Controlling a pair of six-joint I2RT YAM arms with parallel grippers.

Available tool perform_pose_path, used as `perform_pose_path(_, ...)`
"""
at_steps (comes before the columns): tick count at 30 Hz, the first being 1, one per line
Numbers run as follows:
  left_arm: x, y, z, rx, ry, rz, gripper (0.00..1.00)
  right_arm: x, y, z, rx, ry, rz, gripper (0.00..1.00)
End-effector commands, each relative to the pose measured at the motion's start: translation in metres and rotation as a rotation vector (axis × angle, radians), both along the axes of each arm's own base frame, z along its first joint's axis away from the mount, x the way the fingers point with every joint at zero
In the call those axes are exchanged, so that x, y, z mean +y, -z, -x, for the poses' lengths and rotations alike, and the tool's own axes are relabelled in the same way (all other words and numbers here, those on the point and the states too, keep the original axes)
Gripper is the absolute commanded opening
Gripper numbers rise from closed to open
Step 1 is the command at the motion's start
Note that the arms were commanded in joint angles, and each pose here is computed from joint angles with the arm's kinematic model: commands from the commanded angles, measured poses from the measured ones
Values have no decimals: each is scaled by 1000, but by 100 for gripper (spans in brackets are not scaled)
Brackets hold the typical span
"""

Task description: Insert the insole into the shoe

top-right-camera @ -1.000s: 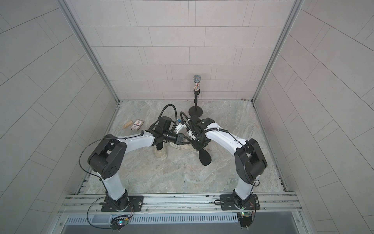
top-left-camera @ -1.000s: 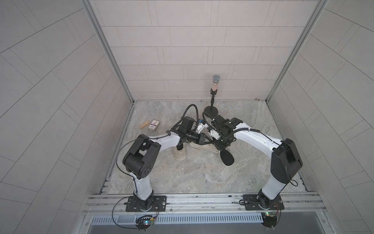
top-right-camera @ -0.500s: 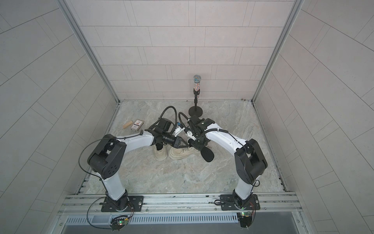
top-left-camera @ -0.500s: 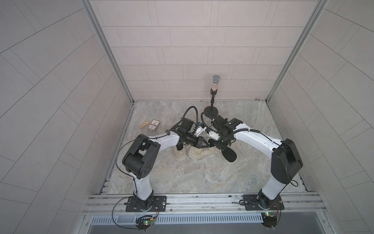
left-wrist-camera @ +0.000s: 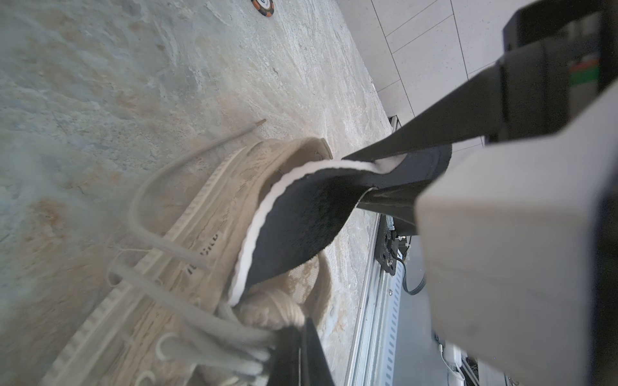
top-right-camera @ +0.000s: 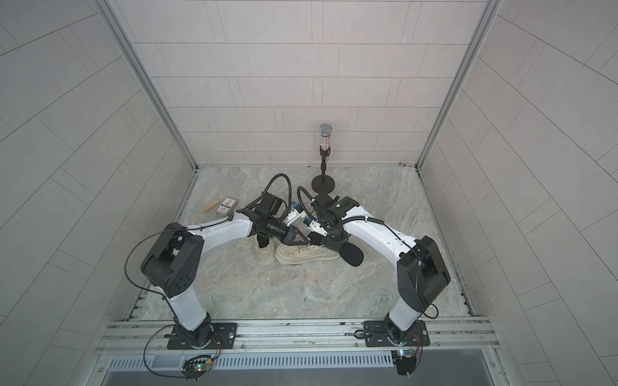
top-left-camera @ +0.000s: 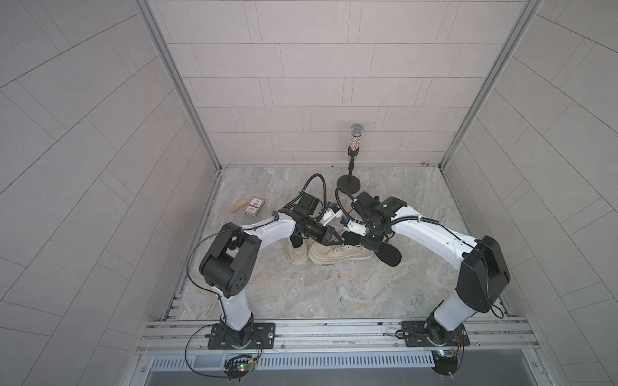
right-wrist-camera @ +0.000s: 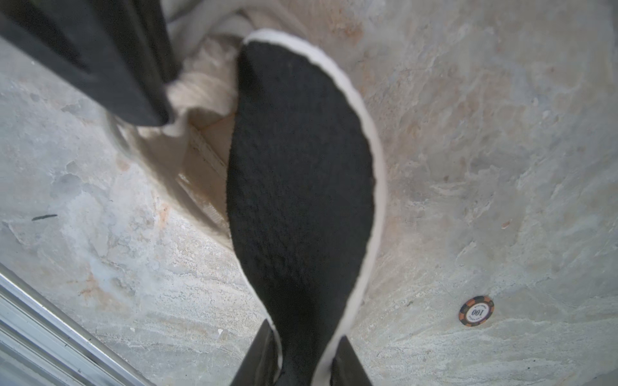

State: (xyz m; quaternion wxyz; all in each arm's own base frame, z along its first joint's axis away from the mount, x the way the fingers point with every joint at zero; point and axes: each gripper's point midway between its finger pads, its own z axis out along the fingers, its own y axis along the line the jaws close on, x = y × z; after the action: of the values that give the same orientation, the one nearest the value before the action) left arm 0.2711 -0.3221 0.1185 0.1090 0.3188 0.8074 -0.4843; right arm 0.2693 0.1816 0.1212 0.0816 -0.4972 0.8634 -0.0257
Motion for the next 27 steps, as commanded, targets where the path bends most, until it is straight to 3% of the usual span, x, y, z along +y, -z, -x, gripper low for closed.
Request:
perform_pose_path(1, -5, -43, -7, -144, 33, 91, 0, -5, -5, 24, 66, -31, 37, 26)
perform_pose_path(8, -6, -60, -2, -261, 46, 102, 0, -8, -11, 68, 242, 91, 2, 26)
perform_pose_path(14, -4, -50, 5, -293, 66, 107, 0, -8, -11, 95, 342, 112, -43, 26)
perform_pose_path(27, -11, -54, 18, -342, 105, 117, 0, 21, -8, 69, 314, 94, -125, 26)
